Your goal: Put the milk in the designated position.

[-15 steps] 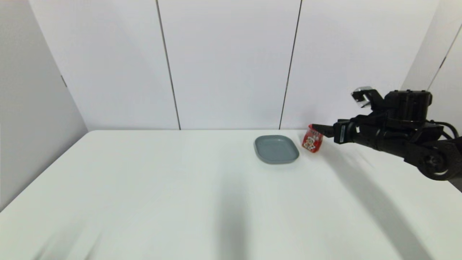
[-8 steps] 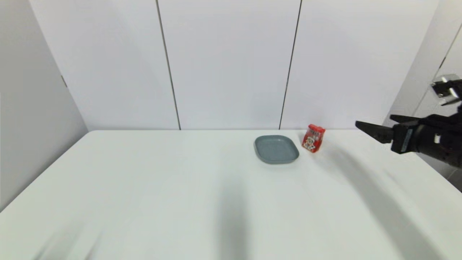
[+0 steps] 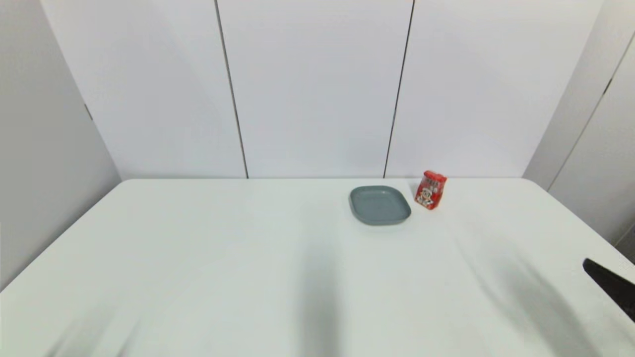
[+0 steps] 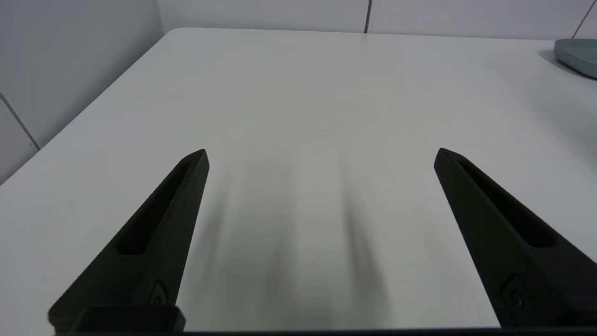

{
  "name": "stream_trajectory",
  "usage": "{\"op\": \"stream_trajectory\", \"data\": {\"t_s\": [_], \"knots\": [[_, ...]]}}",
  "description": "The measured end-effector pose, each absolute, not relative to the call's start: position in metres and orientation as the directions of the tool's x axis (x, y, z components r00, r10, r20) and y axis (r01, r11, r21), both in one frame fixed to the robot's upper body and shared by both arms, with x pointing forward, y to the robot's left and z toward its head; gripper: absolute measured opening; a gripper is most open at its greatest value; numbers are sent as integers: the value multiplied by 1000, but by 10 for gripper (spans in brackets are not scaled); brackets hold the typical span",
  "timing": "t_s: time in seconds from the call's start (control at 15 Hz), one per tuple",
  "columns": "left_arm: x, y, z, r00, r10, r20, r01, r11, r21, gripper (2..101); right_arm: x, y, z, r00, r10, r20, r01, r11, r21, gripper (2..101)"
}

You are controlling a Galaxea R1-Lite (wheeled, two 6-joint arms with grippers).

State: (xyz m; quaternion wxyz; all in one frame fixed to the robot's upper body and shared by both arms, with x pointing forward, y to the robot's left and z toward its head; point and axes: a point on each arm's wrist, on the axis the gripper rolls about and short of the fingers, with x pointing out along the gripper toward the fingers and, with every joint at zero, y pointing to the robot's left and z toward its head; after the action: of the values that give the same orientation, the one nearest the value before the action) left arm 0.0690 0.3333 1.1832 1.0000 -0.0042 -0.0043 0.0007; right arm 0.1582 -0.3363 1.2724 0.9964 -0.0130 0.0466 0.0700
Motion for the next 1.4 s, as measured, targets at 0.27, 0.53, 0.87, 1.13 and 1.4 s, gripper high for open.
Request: {"op": "stream_trajectory", "data": {"t_s": [0.27, 0.53, 0.87, 1.13, 1.4], "knots": [[69, 333, 1183, 1000, 1, 9, -1, 1000, -9, 979, 113, -334, 1222, 983, 106, -150, -107, 994, 0, 971], [69, 333, 1183, 1000, 1, 9, -1, 1000, -8, 979, 89, -336, 1194, 986, 23, -167, -18, 999, 29, 971], [69, 333, 1183, 1000, 1, 9, -1, 1000, -9, 979, 72, -338, 1183, 998, -50, -43, 57, 979, 194, 971], [69, 333, 1183, 1000, 1, 9, -1, 1000, -9, 979, 69, -338, 1182, 998, -58, -12, 60, 976, 208, 971], [69, 333, 1183, 1000, 1, 9, -1, 1000, -9, 979, 69, -338, 1181, 998, -59, -8, 59, 976, 208, 971]]}}
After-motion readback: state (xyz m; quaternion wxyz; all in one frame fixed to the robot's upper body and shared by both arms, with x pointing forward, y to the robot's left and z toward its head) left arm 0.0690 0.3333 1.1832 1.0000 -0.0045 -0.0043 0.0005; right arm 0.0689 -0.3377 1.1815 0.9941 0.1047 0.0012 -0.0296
